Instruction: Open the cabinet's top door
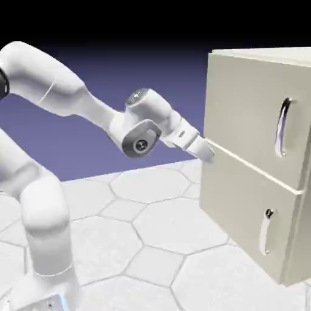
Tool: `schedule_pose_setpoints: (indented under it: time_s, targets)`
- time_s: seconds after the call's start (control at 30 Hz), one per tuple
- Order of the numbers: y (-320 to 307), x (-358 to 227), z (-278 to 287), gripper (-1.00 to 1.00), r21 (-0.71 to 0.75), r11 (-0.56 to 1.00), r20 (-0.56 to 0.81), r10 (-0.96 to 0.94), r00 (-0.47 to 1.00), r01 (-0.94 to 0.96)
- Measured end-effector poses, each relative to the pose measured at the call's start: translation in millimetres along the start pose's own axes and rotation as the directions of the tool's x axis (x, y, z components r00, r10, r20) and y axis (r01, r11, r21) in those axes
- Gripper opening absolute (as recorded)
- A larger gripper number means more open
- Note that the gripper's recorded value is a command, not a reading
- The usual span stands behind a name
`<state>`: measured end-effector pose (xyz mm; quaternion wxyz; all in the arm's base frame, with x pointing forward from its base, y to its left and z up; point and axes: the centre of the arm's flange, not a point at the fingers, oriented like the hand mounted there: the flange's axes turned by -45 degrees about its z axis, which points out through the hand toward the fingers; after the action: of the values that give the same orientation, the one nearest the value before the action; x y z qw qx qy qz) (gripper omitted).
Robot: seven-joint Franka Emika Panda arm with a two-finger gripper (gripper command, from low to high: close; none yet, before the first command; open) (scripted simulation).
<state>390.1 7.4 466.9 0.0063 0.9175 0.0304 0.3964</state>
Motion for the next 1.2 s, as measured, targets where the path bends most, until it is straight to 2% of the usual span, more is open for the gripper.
schedule_pose_setpoints:
  time_s: [0.6, 1.2]
  targets:
    - [-8.2, 70.9, -78.8, 0.00, 0.008, 0.997, -0.273, -0.069, 0.960, 0.074]
    - [41.0, 92.3, -110.8, 0.00, -0.007, 0.999, -0.501, -0.048, 0.864, 0.052]
